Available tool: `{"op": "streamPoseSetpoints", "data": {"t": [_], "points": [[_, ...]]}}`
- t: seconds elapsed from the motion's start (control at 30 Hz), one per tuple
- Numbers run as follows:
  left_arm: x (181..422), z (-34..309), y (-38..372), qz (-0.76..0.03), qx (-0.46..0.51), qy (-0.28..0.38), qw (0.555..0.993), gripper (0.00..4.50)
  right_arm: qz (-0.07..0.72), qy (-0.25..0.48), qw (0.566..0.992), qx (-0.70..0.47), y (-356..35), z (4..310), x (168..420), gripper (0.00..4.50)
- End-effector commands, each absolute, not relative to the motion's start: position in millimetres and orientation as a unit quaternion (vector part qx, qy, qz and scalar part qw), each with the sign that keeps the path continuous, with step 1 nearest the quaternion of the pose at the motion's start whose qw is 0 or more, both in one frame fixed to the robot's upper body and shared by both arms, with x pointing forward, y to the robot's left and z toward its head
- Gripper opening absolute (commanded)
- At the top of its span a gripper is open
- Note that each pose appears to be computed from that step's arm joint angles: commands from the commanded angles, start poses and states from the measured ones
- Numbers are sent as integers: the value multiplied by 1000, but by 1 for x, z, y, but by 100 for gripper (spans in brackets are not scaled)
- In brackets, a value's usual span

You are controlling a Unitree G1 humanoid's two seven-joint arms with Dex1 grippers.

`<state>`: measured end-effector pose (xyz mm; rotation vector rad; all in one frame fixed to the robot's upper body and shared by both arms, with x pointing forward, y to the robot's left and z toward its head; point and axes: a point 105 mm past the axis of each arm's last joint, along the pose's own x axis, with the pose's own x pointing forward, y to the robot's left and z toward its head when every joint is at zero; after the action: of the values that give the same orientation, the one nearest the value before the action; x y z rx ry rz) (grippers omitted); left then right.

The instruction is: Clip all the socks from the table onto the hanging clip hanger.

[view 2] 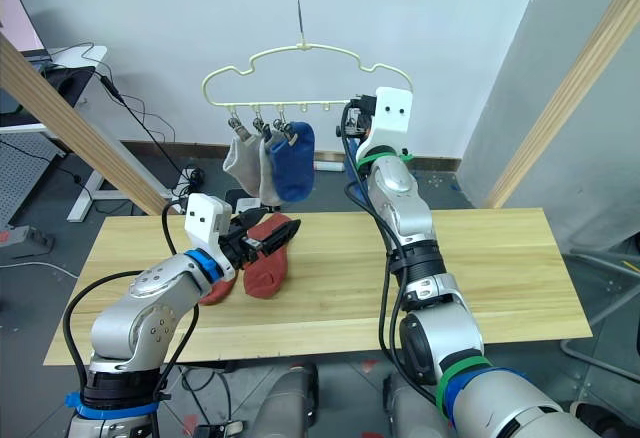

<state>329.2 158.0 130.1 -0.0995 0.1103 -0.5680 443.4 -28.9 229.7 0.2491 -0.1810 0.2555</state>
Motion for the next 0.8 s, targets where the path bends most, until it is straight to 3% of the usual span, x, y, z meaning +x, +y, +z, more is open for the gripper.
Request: {"op": "streamPoseSetpoints", "data": {"t": [0.03,0.3,0.5,0.77,0.8], "points": [[334,128,169,-252,-17,52,966,450,152,-110,977,103,-33,242,442,1],[361,86,184,-197,54,98,974,450,191,-94,977,-21,-61,225,441,1],[377,59,185,-175,80,129,973,450,196,-93,975,-40,-67,227,436,1],[379,16,185,-176,98,212,956,450,201,-85,975,-31,-64,227,427,1],[378,12,186,-178,101,222,954,432,201,-84,976,-31,-64,227,426,0]]}}
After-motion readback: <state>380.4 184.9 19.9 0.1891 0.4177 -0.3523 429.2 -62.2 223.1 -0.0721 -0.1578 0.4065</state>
